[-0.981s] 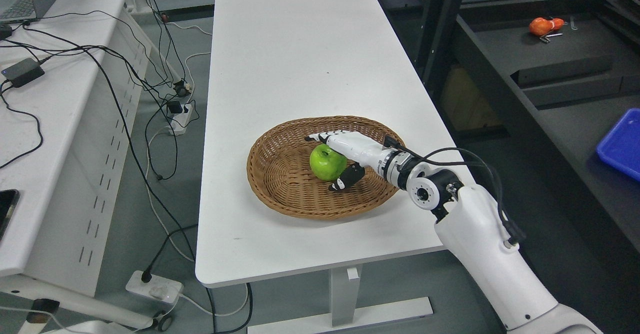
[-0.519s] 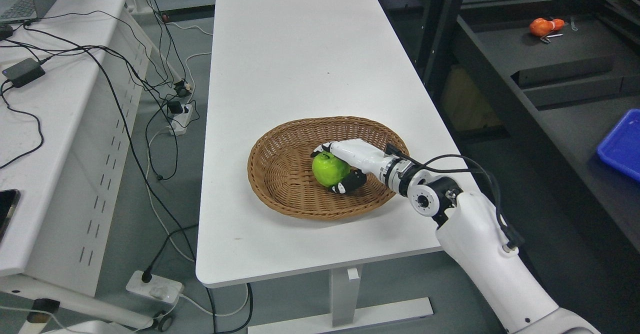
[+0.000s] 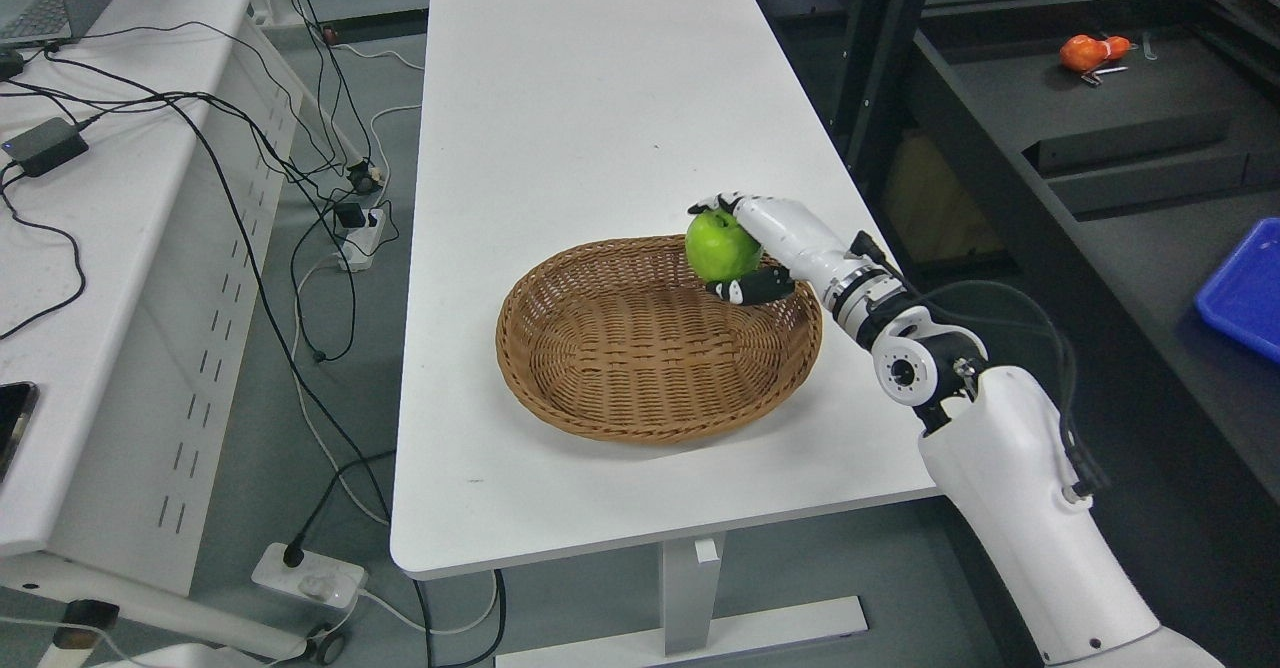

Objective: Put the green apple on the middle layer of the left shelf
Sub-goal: 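Lift the green apple up out of the basket with the right hand, then carry the green apple with the right hand to the fruit shelf tray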

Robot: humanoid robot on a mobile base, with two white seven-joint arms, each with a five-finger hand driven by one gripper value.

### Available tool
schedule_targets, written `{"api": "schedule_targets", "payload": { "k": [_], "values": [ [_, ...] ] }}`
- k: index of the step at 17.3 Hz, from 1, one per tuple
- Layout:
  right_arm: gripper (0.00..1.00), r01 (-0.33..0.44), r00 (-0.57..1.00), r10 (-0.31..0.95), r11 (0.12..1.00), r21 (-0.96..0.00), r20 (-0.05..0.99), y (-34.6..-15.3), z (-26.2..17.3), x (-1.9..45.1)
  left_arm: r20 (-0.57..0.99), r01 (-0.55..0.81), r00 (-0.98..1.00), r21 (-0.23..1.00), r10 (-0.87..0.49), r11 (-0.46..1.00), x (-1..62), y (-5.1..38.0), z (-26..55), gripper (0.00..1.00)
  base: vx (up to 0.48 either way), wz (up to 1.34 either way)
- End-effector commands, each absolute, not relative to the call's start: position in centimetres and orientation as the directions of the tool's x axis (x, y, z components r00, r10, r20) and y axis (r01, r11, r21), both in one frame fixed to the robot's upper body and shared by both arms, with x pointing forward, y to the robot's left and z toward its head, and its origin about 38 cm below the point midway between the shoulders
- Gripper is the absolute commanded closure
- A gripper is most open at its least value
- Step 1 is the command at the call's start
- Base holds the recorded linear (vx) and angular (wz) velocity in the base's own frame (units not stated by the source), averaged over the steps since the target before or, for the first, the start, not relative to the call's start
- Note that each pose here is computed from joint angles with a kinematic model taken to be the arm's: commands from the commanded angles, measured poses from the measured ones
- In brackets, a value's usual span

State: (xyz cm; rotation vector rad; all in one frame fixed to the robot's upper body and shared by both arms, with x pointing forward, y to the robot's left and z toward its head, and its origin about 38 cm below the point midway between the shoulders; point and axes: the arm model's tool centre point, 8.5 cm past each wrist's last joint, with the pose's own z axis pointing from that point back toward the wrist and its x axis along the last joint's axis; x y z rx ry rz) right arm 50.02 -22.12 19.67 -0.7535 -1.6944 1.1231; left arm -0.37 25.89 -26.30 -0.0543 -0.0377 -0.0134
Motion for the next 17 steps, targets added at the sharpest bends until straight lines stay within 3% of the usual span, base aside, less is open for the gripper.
{"api": "schedule_targets", "payload": {
  "k": [1,7,12,17],
  "values": [
    [1.00,0.395,-0.260,0.839,0.545,-0.740,0.479,-29.1,22.8,46.7,0.037,0.015,0.999,-0.038,-0.014,0.999,-0.4,27.0,-26.2,0.00,0.012,0.01],
    [1.00,0.408,-0.202,0.805,0.588,-0.699,0.558,-28.8,19.1,44.8,0.037,0.015,0.999,-0.038,-0.014,0.999,-0.4,27.0,-26.2,0.00,-0.101,-0.03],
    [1.00,0.372,-0.201,0.757,0.646,-0.667,0.621,-26.1,16.7,43.0,0.039,0.015,0.999,-0.038,-0.014,0.999,-0.4,27.0,-26.2,0.00,-0.402,0.04],
    [1.00,0.384,-0.189,0.757,0.644,-0.662,0.626,-26.5,16.3,41.8,0.037,0.015,0.999,-0.038,-0.014,0.999,-0.4,27.0,-26.2,0.00,-0.504,0.19]
  ]
}}
